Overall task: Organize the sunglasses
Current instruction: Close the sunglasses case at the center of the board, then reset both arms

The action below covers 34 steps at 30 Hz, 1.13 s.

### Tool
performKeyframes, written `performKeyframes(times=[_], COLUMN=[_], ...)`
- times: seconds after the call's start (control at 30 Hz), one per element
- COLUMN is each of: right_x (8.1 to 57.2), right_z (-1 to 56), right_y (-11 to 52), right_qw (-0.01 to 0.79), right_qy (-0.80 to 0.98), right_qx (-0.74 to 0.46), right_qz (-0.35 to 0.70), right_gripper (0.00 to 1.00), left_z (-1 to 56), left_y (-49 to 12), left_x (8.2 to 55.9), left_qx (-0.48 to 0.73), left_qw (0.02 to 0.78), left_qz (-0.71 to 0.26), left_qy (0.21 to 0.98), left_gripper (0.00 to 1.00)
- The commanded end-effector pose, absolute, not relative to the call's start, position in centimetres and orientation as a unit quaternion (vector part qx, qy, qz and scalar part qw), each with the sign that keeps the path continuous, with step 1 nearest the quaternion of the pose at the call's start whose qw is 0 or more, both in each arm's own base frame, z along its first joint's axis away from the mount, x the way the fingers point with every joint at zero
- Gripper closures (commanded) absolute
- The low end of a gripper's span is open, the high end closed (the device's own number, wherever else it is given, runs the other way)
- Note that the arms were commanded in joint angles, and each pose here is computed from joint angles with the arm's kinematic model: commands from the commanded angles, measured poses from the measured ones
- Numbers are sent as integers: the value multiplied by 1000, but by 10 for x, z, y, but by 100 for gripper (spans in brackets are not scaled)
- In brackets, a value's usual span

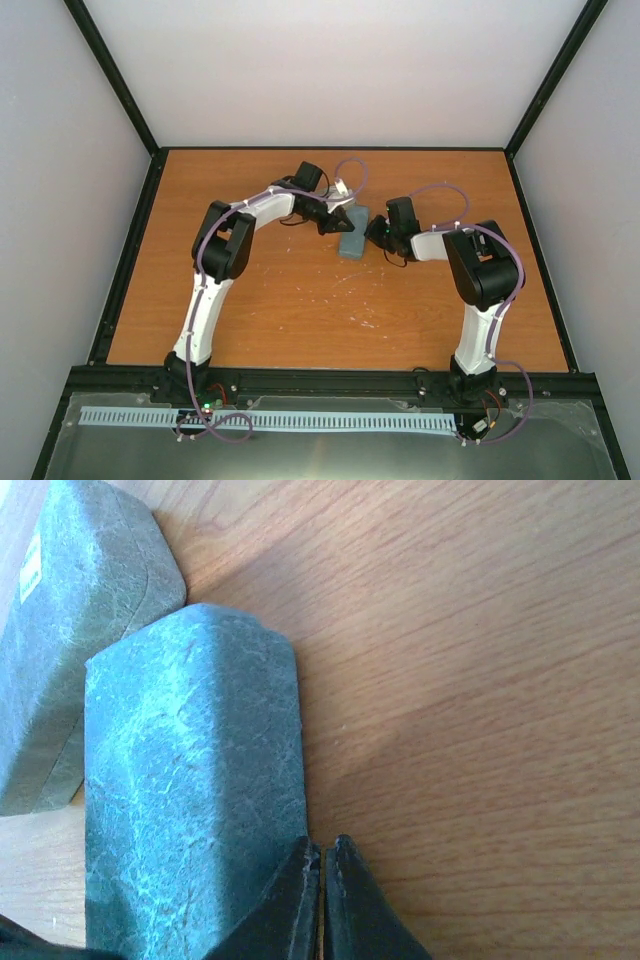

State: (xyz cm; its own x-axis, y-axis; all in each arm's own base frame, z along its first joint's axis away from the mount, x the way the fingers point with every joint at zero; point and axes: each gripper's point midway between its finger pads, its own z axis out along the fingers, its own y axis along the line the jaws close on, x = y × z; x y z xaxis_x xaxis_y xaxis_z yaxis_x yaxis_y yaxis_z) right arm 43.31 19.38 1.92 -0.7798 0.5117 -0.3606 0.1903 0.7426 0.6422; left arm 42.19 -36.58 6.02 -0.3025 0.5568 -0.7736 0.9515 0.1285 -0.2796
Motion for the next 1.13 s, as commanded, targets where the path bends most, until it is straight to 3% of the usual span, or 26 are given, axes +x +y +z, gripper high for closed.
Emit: performKeyframes(times=[0.0, 0.2, 0.33, 0.47, 0.5, 0.57, 0.7, 0.8, 1.1], right_x=[415, 404, 389, 368, 361, 347, 328, 322, 321], right_z=[9, 29, 65, 98, 107, 118, 133, 139, 147], right_y=[190, 156, 107, 46, 33, 13, -2, -2, 7], right_qw=[243, 258, 282, 277, 277, 276, 282, 290, 301], right_qy=[910, 927, 930, 929, 930, 933, 934, 932, 927], right_qx=[184, 180, 185, 203, 205, 202, 197, 193, 183], right_qz=[281, 203, 149, 135, 128, 110, 98, 101, 131], right_gripper=[96, 91, 80, 65, 64, 61, 57, 55, 54], left_z=[46, 89, 161, 217, 224, 233, 233, 231, 230], left_y=[-372, -354, -307, -232, -210, -162, -64, -24, -5], left_x=[407, 416, 433, 433, 432, 430, 424, 415, 407], left_qx=[542, 537, 485, 437, 420, 385, 295, 258, 221], left_qw=[229, 270, 330, 371, 376, 394, 435, 440, 441], left_qz=[-384, -354, -349, -310, -291, -242, -130, -96, -95], left_qy=[712, 716, 731, 758, 773, 799, 841, 854, 864], left_gripper=[94, 82, 49, 44, 36, 3, 1, 0, 0])
